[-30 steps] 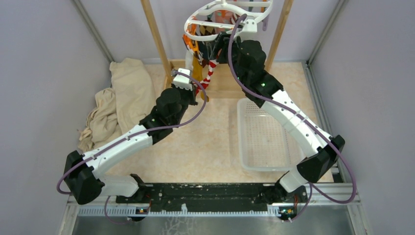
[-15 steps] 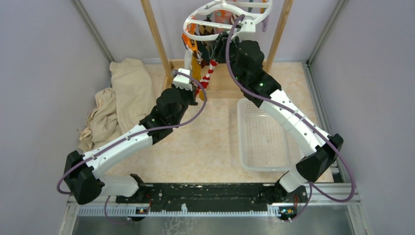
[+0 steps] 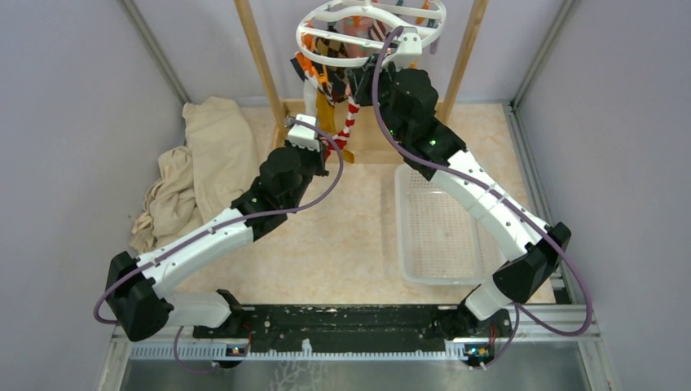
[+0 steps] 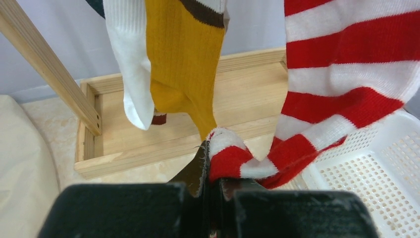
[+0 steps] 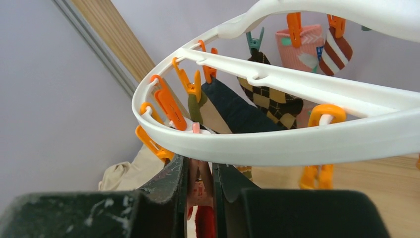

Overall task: Remove the socks clipped to the hanger
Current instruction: Remove the sock from the hanger.

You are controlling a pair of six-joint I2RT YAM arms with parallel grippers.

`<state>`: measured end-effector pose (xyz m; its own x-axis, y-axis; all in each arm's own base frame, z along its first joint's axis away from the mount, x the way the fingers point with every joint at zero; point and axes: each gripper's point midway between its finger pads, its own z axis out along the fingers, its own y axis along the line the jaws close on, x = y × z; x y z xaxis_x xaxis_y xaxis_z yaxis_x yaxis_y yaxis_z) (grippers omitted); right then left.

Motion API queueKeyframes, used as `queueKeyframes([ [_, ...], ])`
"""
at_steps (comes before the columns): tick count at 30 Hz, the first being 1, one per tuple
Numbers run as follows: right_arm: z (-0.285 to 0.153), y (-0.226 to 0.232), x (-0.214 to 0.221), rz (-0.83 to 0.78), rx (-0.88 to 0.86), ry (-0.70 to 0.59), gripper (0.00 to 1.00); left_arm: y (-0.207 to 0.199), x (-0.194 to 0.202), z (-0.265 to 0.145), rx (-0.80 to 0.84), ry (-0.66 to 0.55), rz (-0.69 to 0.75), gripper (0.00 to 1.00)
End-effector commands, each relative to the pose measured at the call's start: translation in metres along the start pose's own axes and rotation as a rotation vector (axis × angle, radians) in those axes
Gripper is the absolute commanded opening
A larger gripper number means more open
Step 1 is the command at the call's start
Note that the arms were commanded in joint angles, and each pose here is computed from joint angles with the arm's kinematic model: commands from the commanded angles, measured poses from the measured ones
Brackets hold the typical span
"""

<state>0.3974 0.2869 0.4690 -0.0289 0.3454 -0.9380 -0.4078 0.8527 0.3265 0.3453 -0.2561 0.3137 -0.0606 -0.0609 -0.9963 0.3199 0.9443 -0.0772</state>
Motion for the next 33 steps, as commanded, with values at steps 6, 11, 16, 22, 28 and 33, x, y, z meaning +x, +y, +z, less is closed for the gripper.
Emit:
queueKeyframes([
  [6, -0.007, 0.002, -0.024, 0.022, 0.005, -0.063, 0.0, 0.003, -0.013, -0.01, 0.001, -0.028, -0.032, 0.0],
  [11, -0.01, 0.0, -0.021, 0.018, 0.011, -0.057, 0.0, 0.005, -0.012, -0.015, -0.001, -0.016, -0.04, 0.0],
  [16, -0.014, -0.003, -0.017, 0.017, 0.015, -0.048, 0.0, 0.001, -0.011, -0.02, 0.029, -0.005, -0.064, 0.0],
  [22, -0.021, -0.006, -0.003, 0.019, 0.009, -0.009, 0.45, -0.002, -0.013, -0.024, 0.053, 0.004, -0.079, 0.0],
  [28, -0.035, -0.015, 0.011, 0.021, 0.023, 0.025, 0.64, -0.003, -0.018, -0.028, 0.062, 0.007, -0.081, 0.0],
  [33, -0.057, -0.032, 0.031, 0.013, 0.073, 0.088, 0.84, -0.007, -0.027, -0.033, 0.095, 0.008, -0.097, 0.0],
])
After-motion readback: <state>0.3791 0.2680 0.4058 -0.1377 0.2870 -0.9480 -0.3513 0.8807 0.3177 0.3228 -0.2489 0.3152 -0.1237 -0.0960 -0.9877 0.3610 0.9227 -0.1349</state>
